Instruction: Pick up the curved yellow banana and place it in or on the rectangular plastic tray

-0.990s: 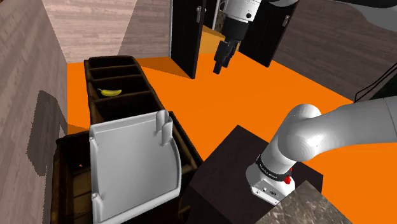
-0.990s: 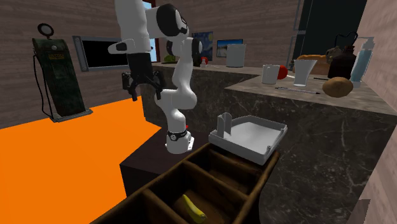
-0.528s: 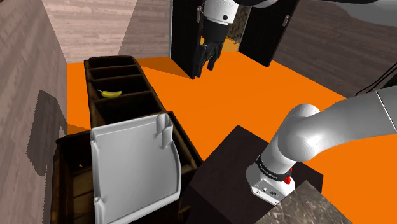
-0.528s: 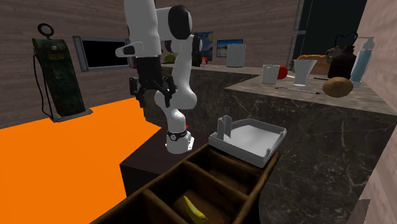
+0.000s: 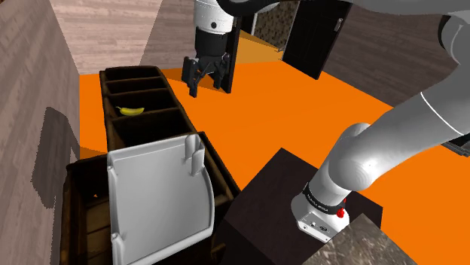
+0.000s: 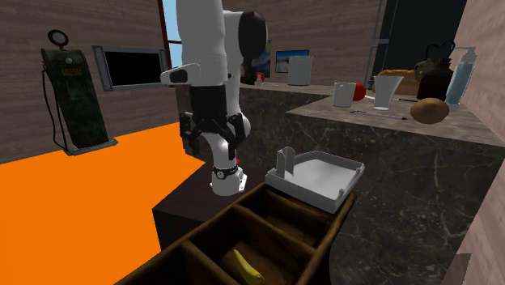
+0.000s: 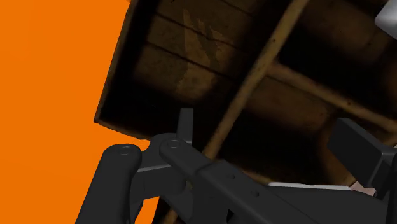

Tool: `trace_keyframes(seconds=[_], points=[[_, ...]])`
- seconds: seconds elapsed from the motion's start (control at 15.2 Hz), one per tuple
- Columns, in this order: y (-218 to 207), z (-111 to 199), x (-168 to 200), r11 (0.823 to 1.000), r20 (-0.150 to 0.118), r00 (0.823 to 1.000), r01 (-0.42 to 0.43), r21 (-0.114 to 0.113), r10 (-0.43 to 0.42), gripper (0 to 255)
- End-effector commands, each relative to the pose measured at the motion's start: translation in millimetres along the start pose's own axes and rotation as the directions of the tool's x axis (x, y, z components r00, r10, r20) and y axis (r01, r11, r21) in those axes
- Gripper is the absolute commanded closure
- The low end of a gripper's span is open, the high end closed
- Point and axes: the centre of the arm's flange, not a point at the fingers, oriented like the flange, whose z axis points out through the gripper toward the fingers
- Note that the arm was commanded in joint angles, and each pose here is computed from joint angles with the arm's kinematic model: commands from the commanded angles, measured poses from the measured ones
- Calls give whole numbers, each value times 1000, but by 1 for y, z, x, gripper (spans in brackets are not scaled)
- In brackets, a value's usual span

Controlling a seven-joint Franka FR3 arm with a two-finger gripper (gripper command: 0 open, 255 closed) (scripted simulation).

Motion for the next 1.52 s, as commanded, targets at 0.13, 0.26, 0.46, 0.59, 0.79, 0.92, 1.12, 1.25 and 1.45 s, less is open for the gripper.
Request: trace_keyframes(seconds=[0.13, 0.26, 0.46, 0.59, 0.79, 0.92, 1.12, 1.25, 1.45], points=[[-40, 15, 35, 998, 4, 998, -67, -17, 67, 0], [-59, 23, 54, 995, 5, 995, -99, -27, 99, 0], [-86, 35, 83, 988, 6, 989, -146, -41, 146, 0], [-103, 43, 103, 983, 6, 984, -177, -50, 177, 0], [-128, 55, 134, 973, 7, 975, -223, -64, 224, 0], [-143, 64, 155, 964, 6, 967, -254, -74, 255, 0], [-149, 78, 165, 960, 6, 963, -268, -78, 269, 0], [-149, 89, 165, 960, 6, 963, -268, -78, 269, 0], [-147, 104, 164, 960, 6, 963, -268, -78, 269, 0]])
